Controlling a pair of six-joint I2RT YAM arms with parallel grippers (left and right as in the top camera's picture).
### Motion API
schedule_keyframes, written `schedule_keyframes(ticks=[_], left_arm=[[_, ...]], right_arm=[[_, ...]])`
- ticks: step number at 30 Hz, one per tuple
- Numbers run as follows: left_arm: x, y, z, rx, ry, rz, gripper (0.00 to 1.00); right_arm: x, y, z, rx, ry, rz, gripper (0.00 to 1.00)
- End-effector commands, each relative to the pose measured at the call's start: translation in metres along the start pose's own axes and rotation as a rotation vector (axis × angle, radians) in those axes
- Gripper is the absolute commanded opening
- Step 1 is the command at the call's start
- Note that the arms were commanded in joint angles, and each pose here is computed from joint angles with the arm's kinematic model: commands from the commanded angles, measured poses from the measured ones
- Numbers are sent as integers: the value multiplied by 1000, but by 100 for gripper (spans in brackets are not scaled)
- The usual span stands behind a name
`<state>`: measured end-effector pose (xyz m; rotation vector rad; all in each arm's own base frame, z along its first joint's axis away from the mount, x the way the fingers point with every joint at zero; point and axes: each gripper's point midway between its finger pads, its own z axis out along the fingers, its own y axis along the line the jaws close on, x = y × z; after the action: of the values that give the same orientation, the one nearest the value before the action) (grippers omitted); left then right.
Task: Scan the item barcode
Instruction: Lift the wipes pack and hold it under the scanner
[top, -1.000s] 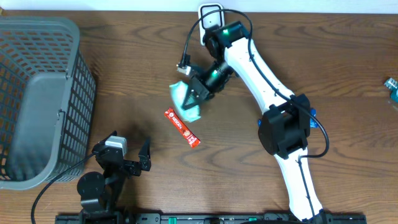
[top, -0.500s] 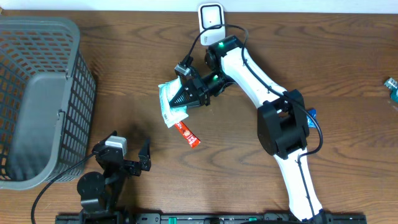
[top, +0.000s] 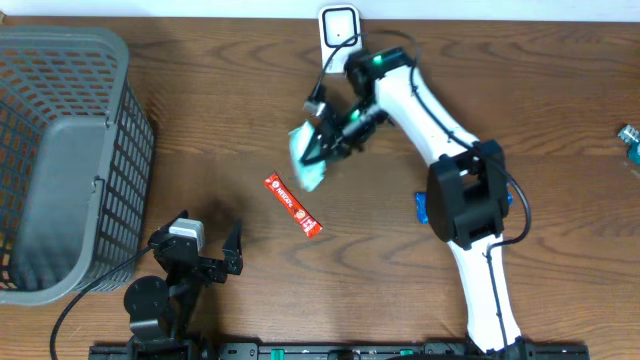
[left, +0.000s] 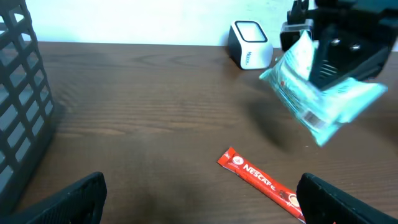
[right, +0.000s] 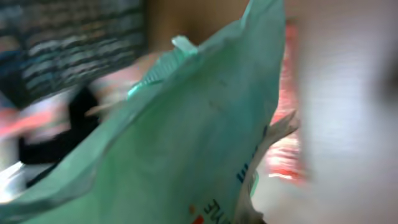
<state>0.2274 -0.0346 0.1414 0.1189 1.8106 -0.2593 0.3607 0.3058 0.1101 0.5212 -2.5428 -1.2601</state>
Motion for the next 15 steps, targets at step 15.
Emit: schedule_keyframes(ticks=[15], left_arm=[[9,1,3,3,16,8,98]], right_arm=[[-189,-36,-152,1096,-747,-500,1]])
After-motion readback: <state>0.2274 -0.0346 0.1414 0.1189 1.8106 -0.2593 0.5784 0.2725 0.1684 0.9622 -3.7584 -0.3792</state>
